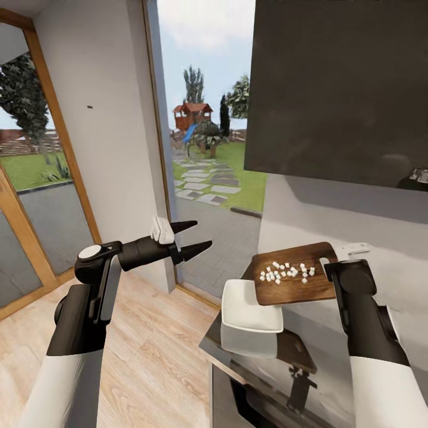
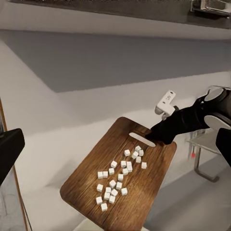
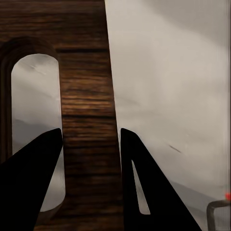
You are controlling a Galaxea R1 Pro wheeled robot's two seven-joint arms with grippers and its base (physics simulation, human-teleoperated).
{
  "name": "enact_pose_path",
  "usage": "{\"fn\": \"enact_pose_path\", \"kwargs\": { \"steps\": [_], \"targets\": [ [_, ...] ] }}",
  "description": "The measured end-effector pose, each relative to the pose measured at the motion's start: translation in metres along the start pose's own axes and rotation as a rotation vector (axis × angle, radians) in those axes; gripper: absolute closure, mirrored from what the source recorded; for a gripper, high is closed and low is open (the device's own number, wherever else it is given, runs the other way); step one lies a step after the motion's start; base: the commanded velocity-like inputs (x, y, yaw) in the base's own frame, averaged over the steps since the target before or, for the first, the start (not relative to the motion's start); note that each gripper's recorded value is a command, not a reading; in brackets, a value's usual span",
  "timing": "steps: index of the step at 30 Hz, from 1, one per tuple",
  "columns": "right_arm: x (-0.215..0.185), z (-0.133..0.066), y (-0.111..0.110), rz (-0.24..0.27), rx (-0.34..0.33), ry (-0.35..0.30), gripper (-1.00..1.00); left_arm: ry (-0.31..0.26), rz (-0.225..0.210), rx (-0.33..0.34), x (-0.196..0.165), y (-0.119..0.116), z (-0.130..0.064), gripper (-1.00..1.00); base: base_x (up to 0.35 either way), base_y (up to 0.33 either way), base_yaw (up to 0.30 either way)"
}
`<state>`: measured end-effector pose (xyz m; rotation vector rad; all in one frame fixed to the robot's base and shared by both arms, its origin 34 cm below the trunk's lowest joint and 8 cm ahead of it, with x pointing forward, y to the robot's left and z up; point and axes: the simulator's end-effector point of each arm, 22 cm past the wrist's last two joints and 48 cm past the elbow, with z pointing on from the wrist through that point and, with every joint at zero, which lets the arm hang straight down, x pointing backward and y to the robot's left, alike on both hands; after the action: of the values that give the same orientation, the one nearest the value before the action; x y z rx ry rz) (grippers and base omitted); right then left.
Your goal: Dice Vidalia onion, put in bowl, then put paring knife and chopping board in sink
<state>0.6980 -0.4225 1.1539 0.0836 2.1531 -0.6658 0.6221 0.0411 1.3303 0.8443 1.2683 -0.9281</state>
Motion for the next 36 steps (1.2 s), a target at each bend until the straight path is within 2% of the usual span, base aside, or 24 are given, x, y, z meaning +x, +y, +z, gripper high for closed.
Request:
{"fn": "enact_pose_path", "kwargs": {
  "steps": [14, 21, 36],
  "targets": [
    [-0.001, -0.001, 0.001, -0.007, 0.002, -0.001, 1.0, 0.0, 0.0, 0.0, 0.0, 0.0, 0.0, -1.0, 0.0, 0.0, 0.0],
    [-0.004, -0.004, -0.005, -0.062, 0.056, -0.005, 1.0, 0.0, 0.001, 0.0, 0.0, 0.0, 0.0, -1.0, 0.0, 0.0, 0.0],
    [-0.011, -0.008, 0.006, -0.094, 0.048, -0.023, 1.0, 0.0, 0.0, 0.0, 0.0, 0.0, 0.0, -1.0, 0.0, 0.0, 0.0]
  ]
}}
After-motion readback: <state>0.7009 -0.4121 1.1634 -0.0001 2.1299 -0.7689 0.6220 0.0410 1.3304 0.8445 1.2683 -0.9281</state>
